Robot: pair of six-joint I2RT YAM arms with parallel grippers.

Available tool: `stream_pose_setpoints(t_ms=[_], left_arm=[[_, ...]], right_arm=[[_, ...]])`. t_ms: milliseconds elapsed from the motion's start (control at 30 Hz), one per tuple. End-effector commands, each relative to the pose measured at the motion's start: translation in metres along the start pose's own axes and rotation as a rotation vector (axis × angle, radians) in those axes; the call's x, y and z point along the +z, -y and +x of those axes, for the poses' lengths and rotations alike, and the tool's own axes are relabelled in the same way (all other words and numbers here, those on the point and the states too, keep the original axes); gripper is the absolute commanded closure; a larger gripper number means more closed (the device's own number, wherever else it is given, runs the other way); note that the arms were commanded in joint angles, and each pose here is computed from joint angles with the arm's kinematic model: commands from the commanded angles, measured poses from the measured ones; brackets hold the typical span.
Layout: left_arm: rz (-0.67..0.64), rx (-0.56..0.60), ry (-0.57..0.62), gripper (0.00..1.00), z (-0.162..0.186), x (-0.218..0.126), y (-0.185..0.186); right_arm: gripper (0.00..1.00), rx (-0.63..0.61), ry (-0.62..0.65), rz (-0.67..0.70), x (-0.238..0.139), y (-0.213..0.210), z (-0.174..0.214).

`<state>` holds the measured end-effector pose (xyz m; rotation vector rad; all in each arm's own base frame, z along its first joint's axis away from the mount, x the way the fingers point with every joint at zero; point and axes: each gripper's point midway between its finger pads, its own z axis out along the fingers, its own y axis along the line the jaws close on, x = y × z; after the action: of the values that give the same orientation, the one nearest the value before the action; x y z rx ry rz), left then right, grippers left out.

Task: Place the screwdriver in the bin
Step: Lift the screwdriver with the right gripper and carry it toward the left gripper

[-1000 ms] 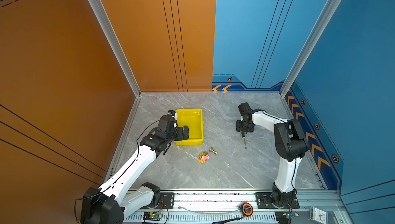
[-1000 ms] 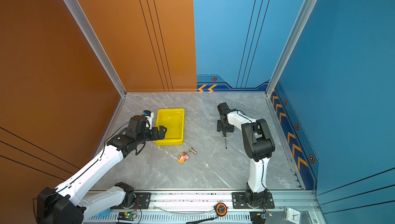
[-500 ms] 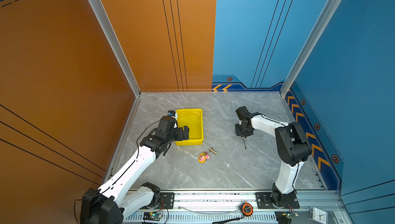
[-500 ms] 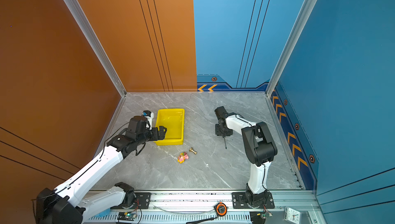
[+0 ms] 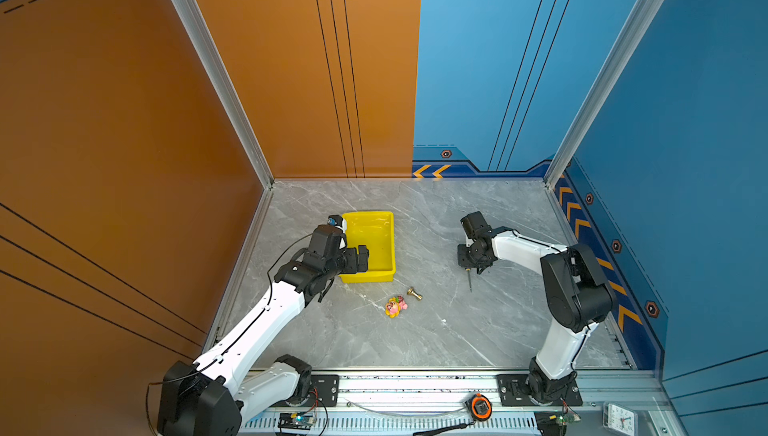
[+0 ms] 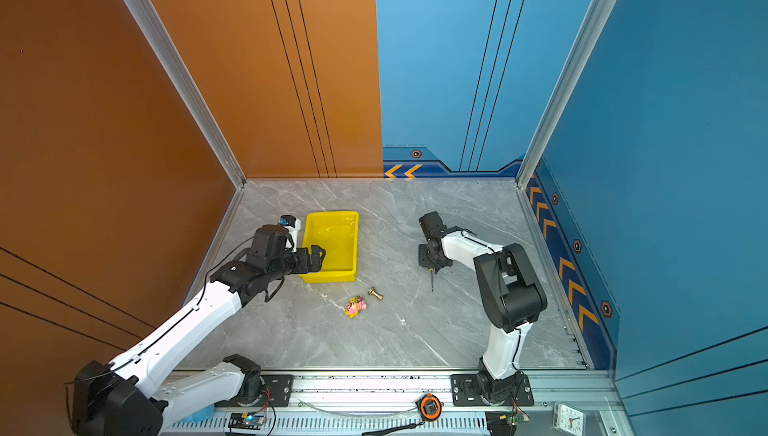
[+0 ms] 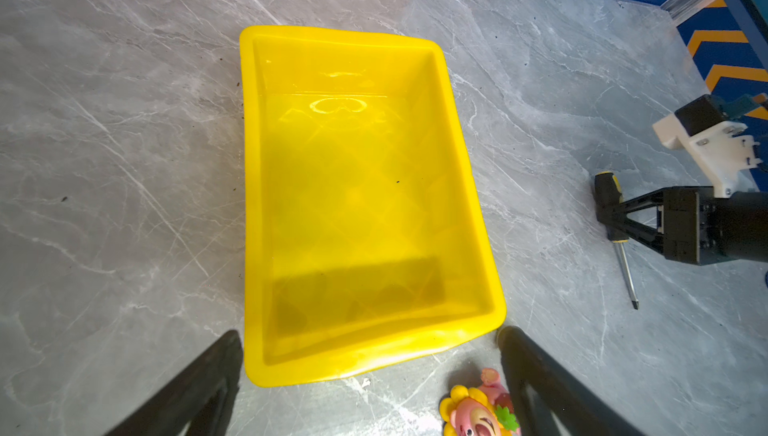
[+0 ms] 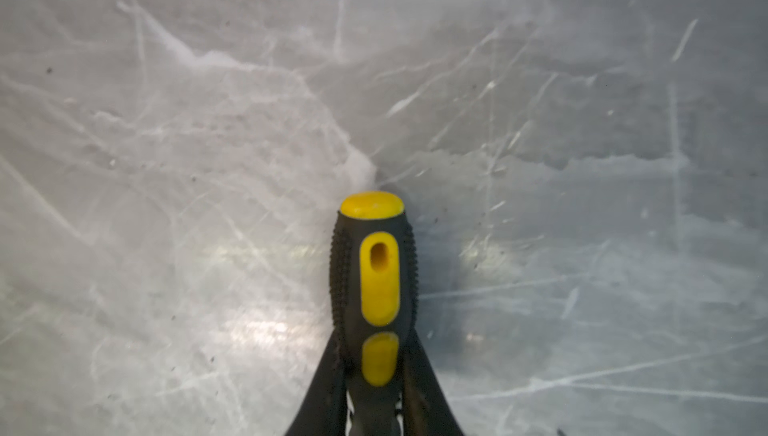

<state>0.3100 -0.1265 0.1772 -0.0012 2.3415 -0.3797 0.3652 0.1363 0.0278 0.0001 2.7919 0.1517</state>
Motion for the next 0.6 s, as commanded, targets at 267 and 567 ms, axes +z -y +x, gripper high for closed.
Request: stream_pose_setpoints(t_ms=[267,567], left_arm=[[0.278,-0.164,0.099,0.02,-0.064,-0.01,0.056],[0.41,-0.287,0.13,0.06,-0.103,-0.011,0.08]], right_arm=[[1.0,-0.122,0.37,-0.544,-0.134,-0.143,-0.058],[1.0,-0.187,0.394,-0.73,-0.18,-0.219,-0.047]])
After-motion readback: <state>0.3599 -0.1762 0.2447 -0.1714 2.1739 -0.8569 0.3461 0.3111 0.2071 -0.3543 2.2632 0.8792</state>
